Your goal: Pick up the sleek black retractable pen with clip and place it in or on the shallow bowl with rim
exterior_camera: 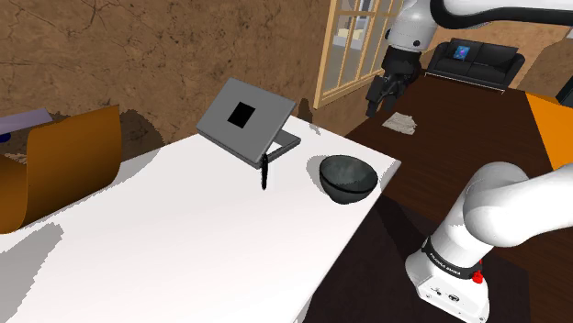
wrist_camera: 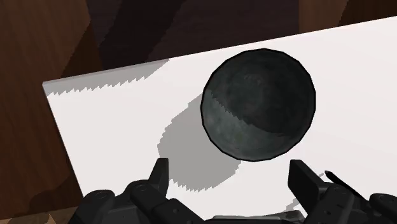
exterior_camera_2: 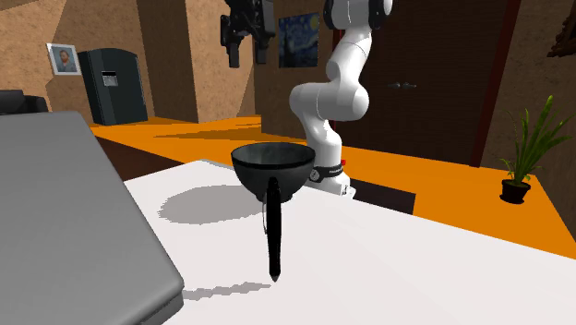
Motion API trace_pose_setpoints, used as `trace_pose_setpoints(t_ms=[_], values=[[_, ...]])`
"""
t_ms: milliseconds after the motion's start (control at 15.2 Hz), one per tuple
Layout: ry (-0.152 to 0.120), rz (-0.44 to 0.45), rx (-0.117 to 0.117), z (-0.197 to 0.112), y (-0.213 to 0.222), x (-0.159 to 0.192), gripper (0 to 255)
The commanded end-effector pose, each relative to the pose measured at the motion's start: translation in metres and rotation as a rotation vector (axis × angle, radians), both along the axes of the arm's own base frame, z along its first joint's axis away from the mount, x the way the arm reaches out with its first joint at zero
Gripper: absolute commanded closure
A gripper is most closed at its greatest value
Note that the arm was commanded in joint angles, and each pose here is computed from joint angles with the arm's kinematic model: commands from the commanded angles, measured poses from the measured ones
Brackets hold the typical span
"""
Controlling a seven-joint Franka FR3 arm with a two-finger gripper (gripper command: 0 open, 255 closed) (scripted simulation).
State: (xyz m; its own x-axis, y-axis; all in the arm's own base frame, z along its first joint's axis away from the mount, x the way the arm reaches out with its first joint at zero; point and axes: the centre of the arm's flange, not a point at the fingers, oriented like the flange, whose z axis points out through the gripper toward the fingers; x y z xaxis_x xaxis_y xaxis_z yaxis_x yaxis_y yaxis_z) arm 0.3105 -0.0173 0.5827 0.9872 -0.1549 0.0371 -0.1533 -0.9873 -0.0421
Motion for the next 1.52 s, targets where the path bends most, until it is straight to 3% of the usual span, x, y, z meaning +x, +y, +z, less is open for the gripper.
trace_pose_setpoints(t_ms=[0, 1452], values=[[0.0, 0.0, 0.0, 0.0, 0.0, 0.0, 0], [-0.026, 0.005, -0.064, -0.104, 0.218, 0.17, 0]])
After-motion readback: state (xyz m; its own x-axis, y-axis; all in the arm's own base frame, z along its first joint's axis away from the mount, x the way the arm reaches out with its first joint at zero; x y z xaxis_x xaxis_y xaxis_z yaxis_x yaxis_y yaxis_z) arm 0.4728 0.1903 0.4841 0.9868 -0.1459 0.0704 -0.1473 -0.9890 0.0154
